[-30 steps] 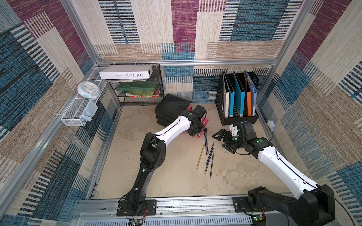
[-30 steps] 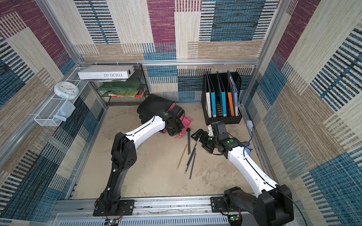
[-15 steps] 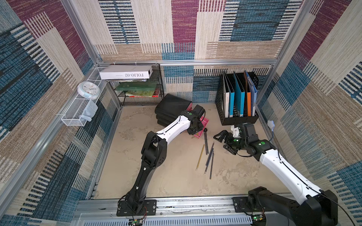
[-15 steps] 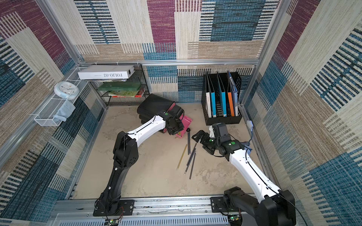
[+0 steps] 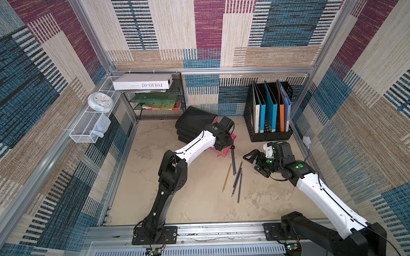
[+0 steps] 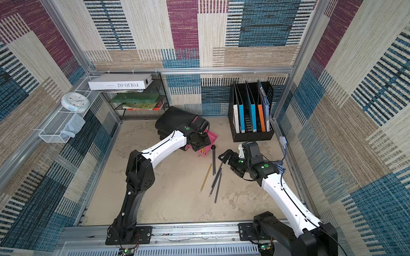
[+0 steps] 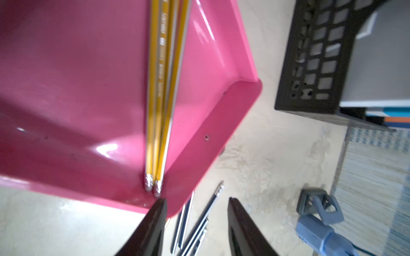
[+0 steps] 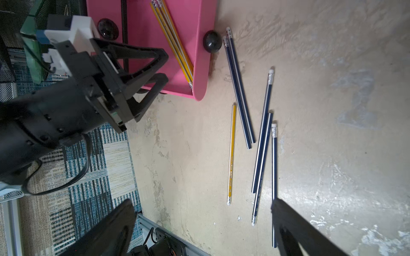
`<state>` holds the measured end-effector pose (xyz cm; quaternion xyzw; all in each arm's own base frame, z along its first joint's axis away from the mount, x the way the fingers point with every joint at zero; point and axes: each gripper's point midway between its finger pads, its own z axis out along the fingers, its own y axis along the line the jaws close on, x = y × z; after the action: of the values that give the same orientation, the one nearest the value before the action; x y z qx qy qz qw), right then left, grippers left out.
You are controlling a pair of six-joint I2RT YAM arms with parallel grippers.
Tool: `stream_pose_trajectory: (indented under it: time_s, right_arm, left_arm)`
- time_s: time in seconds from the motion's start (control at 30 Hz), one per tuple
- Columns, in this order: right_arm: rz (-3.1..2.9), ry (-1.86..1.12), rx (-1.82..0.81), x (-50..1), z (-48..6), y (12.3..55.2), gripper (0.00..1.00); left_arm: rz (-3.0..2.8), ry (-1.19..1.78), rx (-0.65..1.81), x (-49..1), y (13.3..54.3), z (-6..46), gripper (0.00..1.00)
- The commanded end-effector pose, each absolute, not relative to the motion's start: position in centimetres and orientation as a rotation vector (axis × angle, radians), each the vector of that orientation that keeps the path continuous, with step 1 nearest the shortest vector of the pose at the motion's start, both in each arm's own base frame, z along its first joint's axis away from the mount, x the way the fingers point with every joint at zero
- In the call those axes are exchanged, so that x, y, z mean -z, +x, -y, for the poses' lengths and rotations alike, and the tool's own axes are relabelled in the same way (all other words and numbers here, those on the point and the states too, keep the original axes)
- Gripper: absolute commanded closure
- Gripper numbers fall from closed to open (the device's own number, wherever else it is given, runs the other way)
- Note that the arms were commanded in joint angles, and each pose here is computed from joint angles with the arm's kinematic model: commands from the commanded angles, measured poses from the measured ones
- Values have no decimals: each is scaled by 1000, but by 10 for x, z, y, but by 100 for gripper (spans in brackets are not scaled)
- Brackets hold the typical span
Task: Please place the pencils in the drawer according to their color
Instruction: Pick up the pencil from the center of the board.
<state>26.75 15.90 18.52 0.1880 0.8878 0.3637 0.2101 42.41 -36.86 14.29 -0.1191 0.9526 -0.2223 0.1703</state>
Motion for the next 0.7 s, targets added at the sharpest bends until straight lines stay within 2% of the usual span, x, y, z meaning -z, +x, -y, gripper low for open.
stream_pose_trajectory:
  time_s: [0.0,0.33,0.67]
  right_arm:
    - [-2462,529,-1009,-185,-158,265,1]
    - [-2453,528,-1005,-182,-154,257,1]
    - [-2462,520,-1014,-176,-154,253,1]
  left_arm:
    - [-2676,-205,694,-165,414,382,51]
    - [-2613,83,631,-205,354,377,51]
    - [-2651,357,444,-184,279,340,51]
